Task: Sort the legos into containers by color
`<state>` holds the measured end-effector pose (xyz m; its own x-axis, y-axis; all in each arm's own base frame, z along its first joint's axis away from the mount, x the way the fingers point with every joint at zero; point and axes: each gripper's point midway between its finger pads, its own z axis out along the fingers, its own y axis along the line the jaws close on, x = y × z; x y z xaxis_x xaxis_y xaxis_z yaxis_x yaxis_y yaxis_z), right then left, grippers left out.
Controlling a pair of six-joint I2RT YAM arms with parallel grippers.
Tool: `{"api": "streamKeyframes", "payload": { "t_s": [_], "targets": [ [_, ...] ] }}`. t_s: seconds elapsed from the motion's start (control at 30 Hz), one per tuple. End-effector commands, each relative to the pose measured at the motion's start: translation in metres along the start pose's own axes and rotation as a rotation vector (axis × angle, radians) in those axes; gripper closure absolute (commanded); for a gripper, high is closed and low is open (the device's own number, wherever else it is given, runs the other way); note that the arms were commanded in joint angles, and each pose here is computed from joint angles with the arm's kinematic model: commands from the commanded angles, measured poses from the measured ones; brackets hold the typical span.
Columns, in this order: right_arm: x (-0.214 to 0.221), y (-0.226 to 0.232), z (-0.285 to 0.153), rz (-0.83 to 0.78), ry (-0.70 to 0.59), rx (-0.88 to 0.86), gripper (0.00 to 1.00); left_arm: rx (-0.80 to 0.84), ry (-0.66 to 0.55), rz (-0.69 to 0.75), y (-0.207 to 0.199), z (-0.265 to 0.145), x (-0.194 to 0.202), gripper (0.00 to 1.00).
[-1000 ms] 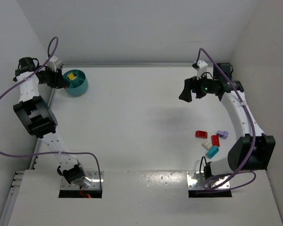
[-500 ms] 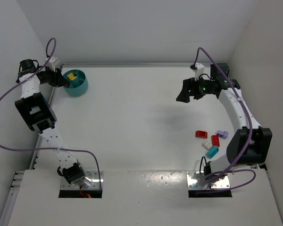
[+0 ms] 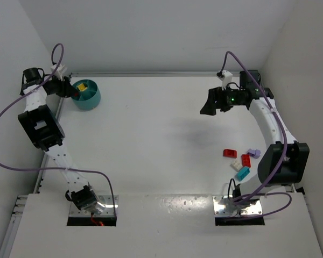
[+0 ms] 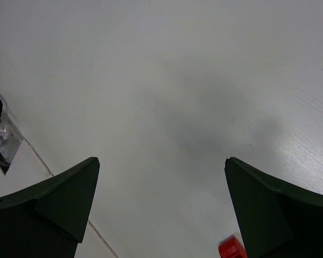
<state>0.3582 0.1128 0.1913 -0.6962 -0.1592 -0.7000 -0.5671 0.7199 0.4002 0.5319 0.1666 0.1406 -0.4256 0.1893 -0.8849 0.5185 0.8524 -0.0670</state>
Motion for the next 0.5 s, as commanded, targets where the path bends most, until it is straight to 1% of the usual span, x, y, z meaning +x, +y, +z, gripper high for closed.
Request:
{"api": "streamKeyframes", "payload": {
  "t_s": [0.0, 0.07, 0.1, 0.17, 0.2, 0.23, 0.27, 0.3, 0.37, 0.4, 0.47],
  "targets": [
    [-0.017, 0.008, -0.003, -0.032, -0.030, -0.029, 0.00, 0.006, -0.074, 0.070, 0.007, -0.005, -0.024, 0.60],
    [-0.017, 0.008, -0.003, -0.032, -0.030, -0.029, 0.00, 0.003, -0.079, 0.070, 0.008, -0.005, -0.025, 0.55],
    [-0.017, 0.008, -0.003, -0.032, -0.030, -0.029, 0.00, 0.000, -0.084, 0.056, 0.008, -0.005, -0.027, 0.47],
    [-0.017, 0.008, -0.003, -0.032, -0.030, -0.029, 0.00, -0.004, -0.074, 0.048, 0.009, -0.004, -0.023, 0.40],
    [-0.017, 0.008, -0.003, -0.032, -0.030, -0.029, 0.00, -0.007, -0.078, 0.045, 0.009, -0.004, -0.024, 0.33],
    [-0.017, 0.006, -0.003, -0.032, -0.028, -0.020, 0.00, -0.017, -0.081, 0.031, 0.013, -0.006, -0.021, 0.21],
    [-0.016, 0.004, -0.003, -0.032, -0.026, -0.009, 0.00, -0.020, -0.086, 0.030, 0.012, -0.009, -0.026, 0.17],
    [-0.018, 0.005, -0.006, -0.040, -0.032, 0.003, 0.00, -0.030, -0.100, 0.046, 0.012, -0.013, -0.035, 0.15],
    [-0.012, -0.001, -0.009, -0.038, -0.021, 0.052, 0.00, -0.046, -0.113, 0.028, 0.012, -0.021, -0.039, 0.12],
    [-0.007, -0.008, -0.010, -0.028, -0.014, 0.099, 0.00, -0.067, -0.147, 0.041, 0.009, -0.030, -0.058, 0.12],
    [-0.001, -0.011, -0.015, -0.030, -0.008, 0.147, 0.00, -0.090, -0.175, 0.022, 0.006, -0.043, -0.068, 0.08]
  ]
}}
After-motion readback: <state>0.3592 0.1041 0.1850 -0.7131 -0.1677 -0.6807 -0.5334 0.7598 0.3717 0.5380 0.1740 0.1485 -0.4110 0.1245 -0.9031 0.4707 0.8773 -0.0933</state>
